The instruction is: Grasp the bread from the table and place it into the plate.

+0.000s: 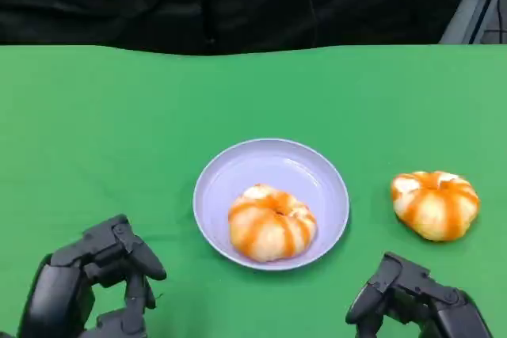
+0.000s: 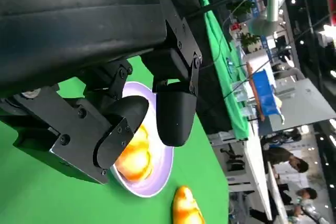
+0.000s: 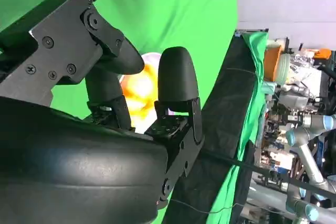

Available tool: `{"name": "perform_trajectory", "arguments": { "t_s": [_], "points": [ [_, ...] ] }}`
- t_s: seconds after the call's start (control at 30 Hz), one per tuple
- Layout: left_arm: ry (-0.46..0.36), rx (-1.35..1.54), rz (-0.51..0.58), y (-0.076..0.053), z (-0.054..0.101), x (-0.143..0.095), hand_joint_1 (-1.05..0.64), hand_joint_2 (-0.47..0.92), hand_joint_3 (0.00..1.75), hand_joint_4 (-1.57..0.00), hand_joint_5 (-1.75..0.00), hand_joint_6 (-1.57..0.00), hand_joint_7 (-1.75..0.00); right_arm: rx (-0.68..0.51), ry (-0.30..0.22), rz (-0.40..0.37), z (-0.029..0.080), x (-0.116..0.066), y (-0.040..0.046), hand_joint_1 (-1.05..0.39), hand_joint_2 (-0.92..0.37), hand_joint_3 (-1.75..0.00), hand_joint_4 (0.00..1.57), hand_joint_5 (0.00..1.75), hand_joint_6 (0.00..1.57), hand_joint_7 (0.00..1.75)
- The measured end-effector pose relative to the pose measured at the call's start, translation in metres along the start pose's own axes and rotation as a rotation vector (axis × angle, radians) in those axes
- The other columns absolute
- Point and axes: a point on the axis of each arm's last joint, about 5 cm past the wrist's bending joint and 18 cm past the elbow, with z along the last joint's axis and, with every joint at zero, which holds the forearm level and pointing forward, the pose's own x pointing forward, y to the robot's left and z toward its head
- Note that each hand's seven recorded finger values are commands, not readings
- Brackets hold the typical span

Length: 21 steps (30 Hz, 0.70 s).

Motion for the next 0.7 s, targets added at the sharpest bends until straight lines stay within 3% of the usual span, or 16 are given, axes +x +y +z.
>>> {"name": "perform_trajectory", "arguments": {
  "t_s": [0.2, 0.5, 0.7],
  "points": [
    [0.007, -0.027, -0.01, -0.005, -0.011, 0.004, -0.08, 0.3, 1.53, -0.86, -1.73, -0.8, -1.57, 0.002, 0.007, -0.005, -0.006, 0.004, -0.0049, -0.03, -0.35, -1.34, 0.67, 1.66, 0.69, 1.46],
    [-0.022, -0.013, -0.032, -0.009, -0.012, 0.007, -0.04, 0.25, 1.6, -0.89, -1.72, -0.84, -1.55, 0.001, -0.01, -0.012, -0.005, 0.007, -0.0092, -0.02, -0.34, -1.36, 0.7, 1.66, 0.7, 1.44],
    [-0.015, -0.044, -0.034, -0.012, -0.011, 0.001, -0.03, 0.3, 1.56, -0.86, -1.74, -0.8, -1.61, -0.006, -0.004, -0.016, -0.006, 0.004, -0.0099, 0.0, -0.36, -1.34, 0.66, 1.66, 0.69, 1.44]
  ]
}}
